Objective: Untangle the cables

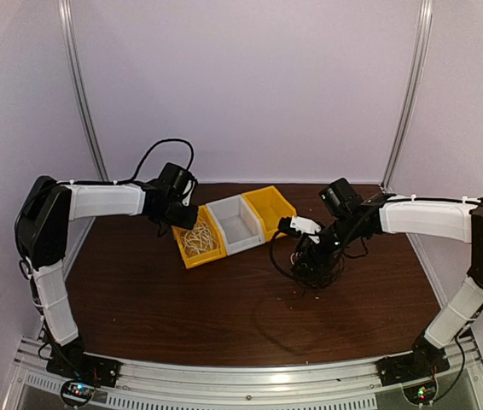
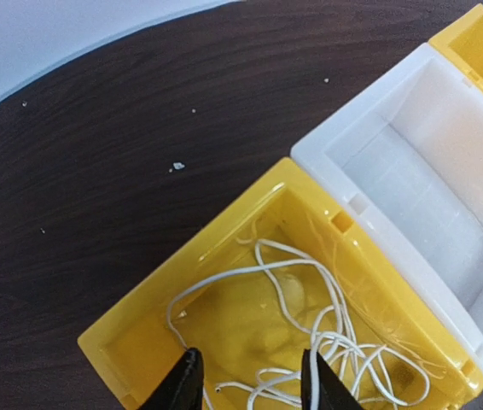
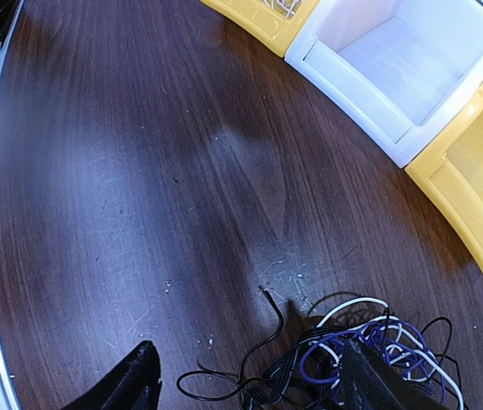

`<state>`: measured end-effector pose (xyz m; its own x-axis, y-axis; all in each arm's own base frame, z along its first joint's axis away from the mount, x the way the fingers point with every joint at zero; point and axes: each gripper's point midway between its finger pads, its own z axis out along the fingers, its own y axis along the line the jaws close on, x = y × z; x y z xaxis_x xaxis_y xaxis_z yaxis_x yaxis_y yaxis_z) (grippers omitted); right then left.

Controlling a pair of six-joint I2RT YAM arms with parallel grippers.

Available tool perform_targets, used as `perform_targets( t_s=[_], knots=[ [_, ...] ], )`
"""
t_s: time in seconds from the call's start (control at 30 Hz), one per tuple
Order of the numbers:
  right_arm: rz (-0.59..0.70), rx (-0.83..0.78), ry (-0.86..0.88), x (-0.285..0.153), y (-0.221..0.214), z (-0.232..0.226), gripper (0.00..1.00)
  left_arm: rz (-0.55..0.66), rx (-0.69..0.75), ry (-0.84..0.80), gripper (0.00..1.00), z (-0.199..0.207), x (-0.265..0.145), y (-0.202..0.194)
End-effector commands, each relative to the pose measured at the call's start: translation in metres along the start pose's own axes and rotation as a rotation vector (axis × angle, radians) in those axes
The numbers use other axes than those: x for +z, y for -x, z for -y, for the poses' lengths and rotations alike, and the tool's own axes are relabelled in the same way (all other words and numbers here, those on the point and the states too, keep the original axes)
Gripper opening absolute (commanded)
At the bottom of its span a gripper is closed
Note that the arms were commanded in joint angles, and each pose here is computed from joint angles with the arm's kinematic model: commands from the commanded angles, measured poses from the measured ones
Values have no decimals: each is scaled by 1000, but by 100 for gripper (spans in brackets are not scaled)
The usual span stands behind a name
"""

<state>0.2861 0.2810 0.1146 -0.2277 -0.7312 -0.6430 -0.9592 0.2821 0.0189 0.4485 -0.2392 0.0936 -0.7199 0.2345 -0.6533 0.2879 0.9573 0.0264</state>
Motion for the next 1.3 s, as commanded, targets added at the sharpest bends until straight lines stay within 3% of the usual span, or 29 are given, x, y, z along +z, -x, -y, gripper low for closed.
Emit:
perform_targets(
  t_s=[0.0,0.2,0.43,0.6,0.8,1.0,1.27],
  knots=[
    [24,-19,-18,-7,5,1,73,125,-12,-42,44,5,-43,45],
    [23,-19,-14,-6,5,0,73,147,-20,-96,56,8,-66,56],
    [35,1,-7,-12,9,1,72,132,-79,-213,56,14,-66,50],
    [83,94,-92,-44,11,42,68,326,46,-408,52,62,-122,68],
    [14,218,-233,-67,-23,97,60,475,220,-582,49,130,-172,51],
    [9,305,-230,-74,-39,129,54,488,271,-769,48,196,-188,17],
    [-54,257,-143,-50,-51,134,56,440,267,-820,48,221,-181,-6]
  ],
)
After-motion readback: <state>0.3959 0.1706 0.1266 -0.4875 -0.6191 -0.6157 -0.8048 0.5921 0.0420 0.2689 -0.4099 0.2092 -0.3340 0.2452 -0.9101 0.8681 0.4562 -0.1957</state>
